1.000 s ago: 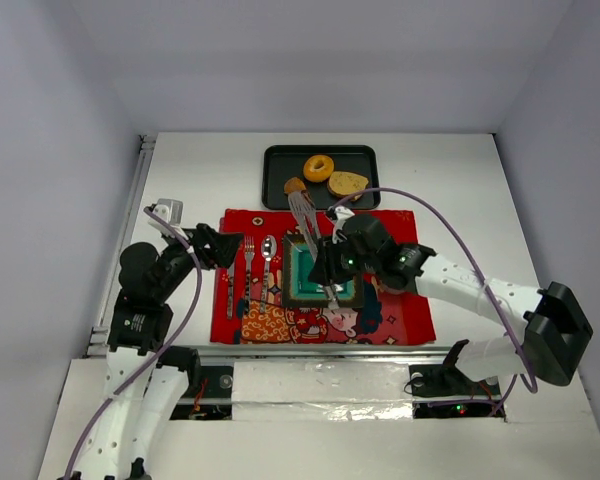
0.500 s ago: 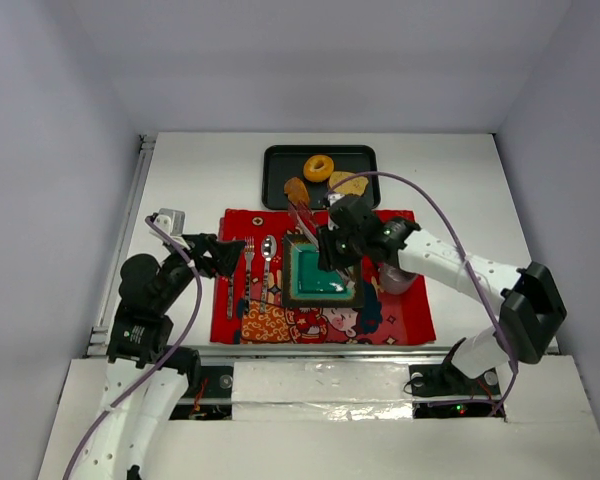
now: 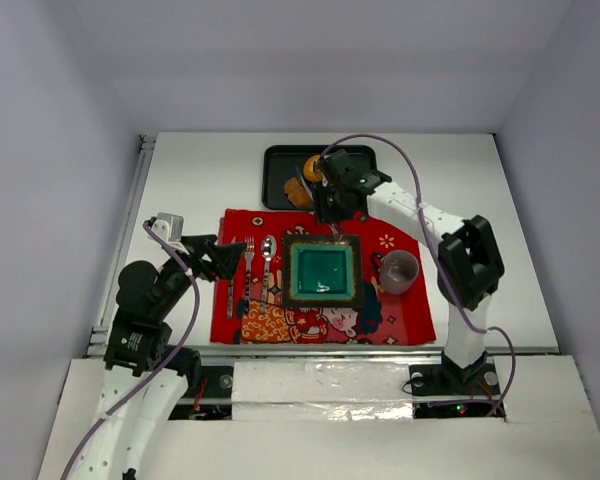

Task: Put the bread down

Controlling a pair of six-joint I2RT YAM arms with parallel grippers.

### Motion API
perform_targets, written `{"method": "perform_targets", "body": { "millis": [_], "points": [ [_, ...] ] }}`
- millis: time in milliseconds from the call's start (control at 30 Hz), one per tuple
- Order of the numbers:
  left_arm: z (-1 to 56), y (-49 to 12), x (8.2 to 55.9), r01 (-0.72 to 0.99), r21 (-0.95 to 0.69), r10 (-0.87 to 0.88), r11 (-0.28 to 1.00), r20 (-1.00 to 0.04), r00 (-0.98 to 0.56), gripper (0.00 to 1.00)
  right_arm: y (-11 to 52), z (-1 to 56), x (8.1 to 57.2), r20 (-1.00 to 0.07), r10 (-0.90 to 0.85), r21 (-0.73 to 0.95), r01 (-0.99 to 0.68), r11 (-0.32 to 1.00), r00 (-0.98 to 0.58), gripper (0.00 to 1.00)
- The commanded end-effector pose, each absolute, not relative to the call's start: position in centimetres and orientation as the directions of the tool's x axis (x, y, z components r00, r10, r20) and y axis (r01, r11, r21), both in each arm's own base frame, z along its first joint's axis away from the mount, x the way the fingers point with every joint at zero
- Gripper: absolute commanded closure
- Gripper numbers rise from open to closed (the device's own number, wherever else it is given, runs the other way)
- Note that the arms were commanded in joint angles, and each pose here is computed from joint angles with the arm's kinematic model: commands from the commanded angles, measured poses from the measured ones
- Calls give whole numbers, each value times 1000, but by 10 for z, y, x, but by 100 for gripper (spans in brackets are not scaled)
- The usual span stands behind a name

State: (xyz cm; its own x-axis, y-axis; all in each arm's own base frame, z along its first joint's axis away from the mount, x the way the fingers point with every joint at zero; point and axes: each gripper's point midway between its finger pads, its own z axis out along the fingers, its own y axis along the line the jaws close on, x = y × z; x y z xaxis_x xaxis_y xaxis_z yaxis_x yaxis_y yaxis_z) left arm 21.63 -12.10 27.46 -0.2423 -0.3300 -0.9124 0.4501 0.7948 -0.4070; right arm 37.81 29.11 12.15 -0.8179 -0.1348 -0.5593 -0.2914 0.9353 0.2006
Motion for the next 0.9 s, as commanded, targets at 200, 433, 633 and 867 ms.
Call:
{"method": "perform_targets", "body": {
  "millis": [200,433,633,867],
  "points": [
    [285,-124,212,477,-388,-331,789,-922,-201,21,298,112,391,-511,-201,196,-341,920,-836,49],
    [286,-124,211,481,-387,-332,787,-922,-199,21,305,95,397,-473,-217,213,-350,912,-854,49],
    [286,-124,211,479,-386,-332,788,-922,-197,21,302,87,412,-451,-202,221,-328,918,-869,51],
    [285,-124,212,477,-388,-331,789,-922,-202,21,314,138,408,-537,-158,310,-368,877,-828,69]
  ]
}}
